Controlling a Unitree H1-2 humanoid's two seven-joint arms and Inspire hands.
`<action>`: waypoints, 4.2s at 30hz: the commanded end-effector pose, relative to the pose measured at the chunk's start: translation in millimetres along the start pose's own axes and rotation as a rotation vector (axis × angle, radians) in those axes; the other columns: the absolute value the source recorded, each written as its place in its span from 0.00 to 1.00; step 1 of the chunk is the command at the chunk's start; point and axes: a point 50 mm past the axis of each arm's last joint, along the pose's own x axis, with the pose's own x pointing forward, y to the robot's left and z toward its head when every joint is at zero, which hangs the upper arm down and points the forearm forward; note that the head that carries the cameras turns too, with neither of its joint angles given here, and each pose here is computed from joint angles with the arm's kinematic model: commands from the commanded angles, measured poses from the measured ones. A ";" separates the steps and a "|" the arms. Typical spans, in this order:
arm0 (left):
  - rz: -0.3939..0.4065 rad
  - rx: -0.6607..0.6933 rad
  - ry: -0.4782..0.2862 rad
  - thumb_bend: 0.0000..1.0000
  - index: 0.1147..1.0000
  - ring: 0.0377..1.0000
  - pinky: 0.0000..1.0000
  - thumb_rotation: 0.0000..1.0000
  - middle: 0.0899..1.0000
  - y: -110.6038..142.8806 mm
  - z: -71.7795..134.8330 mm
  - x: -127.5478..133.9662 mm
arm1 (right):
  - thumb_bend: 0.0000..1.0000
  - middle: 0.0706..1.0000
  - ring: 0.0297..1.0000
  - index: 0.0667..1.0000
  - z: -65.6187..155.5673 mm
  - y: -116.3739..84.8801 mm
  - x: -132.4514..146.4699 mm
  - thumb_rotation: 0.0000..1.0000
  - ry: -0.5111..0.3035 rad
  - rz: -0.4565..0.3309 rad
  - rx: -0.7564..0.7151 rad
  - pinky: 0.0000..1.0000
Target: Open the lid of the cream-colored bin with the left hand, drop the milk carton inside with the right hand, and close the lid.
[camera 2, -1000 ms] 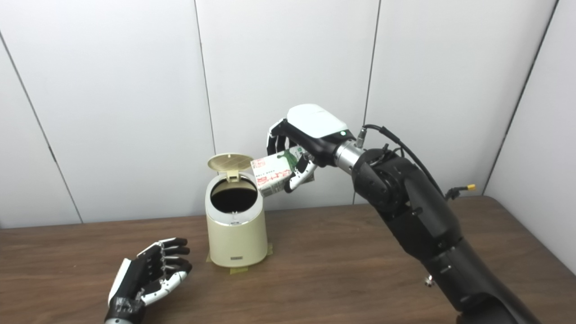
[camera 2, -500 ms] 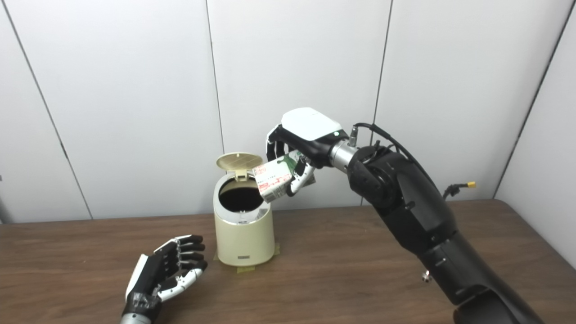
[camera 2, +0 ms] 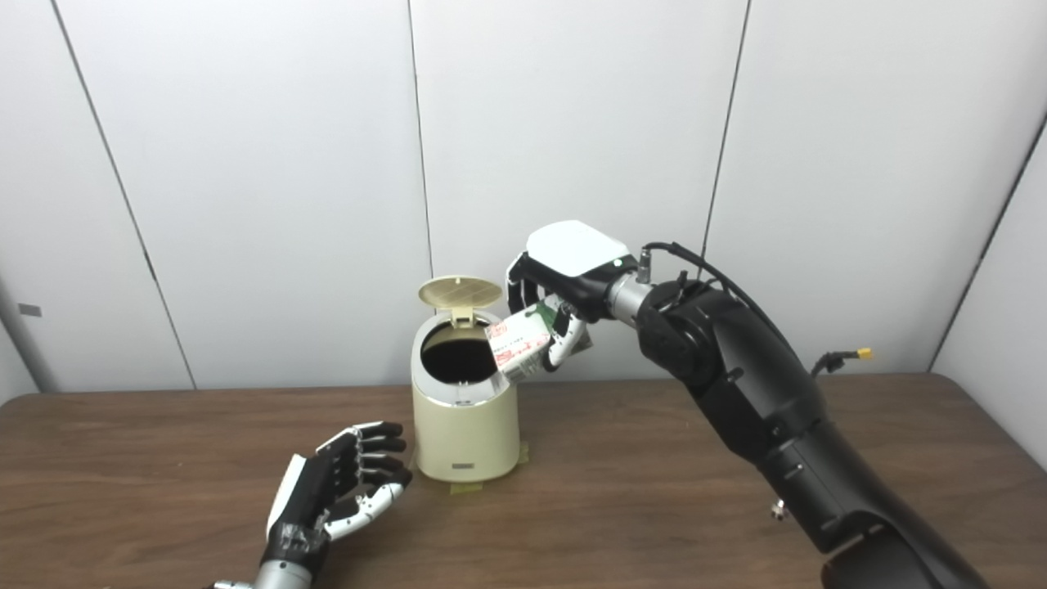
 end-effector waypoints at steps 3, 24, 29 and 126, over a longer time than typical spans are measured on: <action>0.012 0.009 -0.074 0.51 0.65 0.60 0.55 0.00 0.65 -0.3 20.4 12.2 | 0.52 0.46 0.39 0.45 7.8 -44.9 14.8 0.00 -0.003 -0.109 -0.067 0.38; 0.008 0.017 -0.072 0.50 0.64 0.59 0.55 0.00 0.64 -3.6 19.8 11.3 | 0.52 0.48 0.39 0.45 35.6 -37.3 29.5 0.00 0.015 -0.148 -0.036 0.36; 0.004 0.005 -0.078 0.50 0.64 0.60 0.57 0.00 0.64 -4.3 20.5 11.1 | 0.52 0.49 0.38 0.45 42.6 -33.9 30.3 0.00 0.006 -0.160 -0.038 0.35; -0.021 0.017 -0.054 0.50 0.64 0.60 0.55 0.00 0.64 -0.4 20.9 1.1 | 0.50 0.51 0.45 0.46 56.6 12.3 26.2 0.00 -0.338 -0.217 -0.705 0.32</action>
